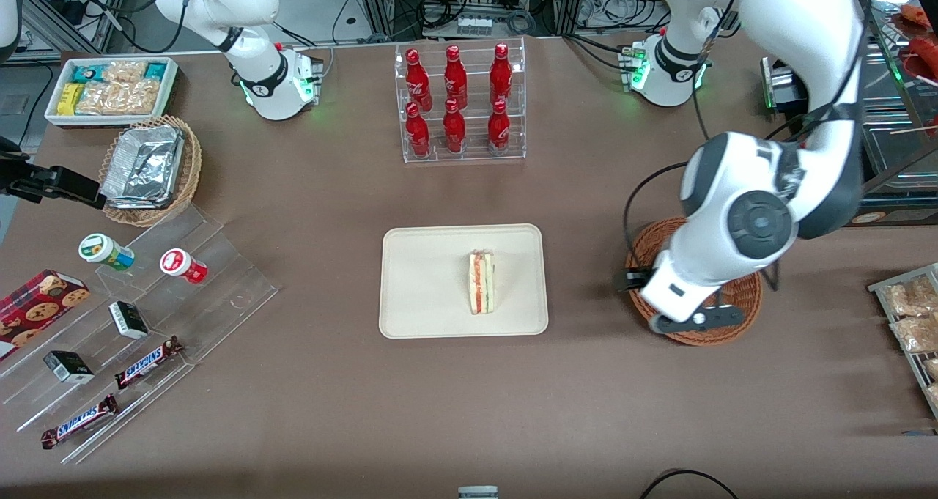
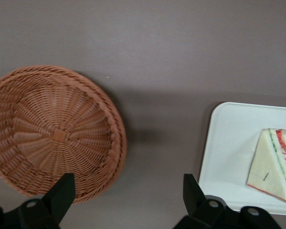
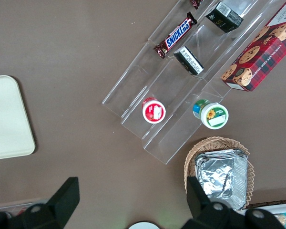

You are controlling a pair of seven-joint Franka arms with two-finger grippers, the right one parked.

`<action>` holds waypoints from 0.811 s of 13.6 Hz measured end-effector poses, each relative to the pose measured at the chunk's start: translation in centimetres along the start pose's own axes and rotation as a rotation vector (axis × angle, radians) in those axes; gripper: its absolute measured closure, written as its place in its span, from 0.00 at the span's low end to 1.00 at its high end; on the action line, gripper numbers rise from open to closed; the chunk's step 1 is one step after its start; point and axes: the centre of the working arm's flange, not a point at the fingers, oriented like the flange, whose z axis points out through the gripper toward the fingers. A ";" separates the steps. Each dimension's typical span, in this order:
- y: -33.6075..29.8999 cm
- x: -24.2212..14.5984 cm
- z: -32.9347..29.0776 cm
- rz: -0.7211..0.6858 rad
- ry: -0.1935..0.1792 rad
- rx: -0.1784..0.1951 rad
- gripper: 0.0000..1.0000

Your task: Place sandwich from basket to tray

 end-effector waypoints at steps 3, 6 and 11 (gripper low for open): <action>-4.1 -1.2 -2.8 -0.030 0.009 -0.001 0.00; -9.3 -3.4 -6.6 -0.048 -0.011 0.007 0.00; -13.5 -8.8 -13.9 0.005 -0.033 0.019 0.00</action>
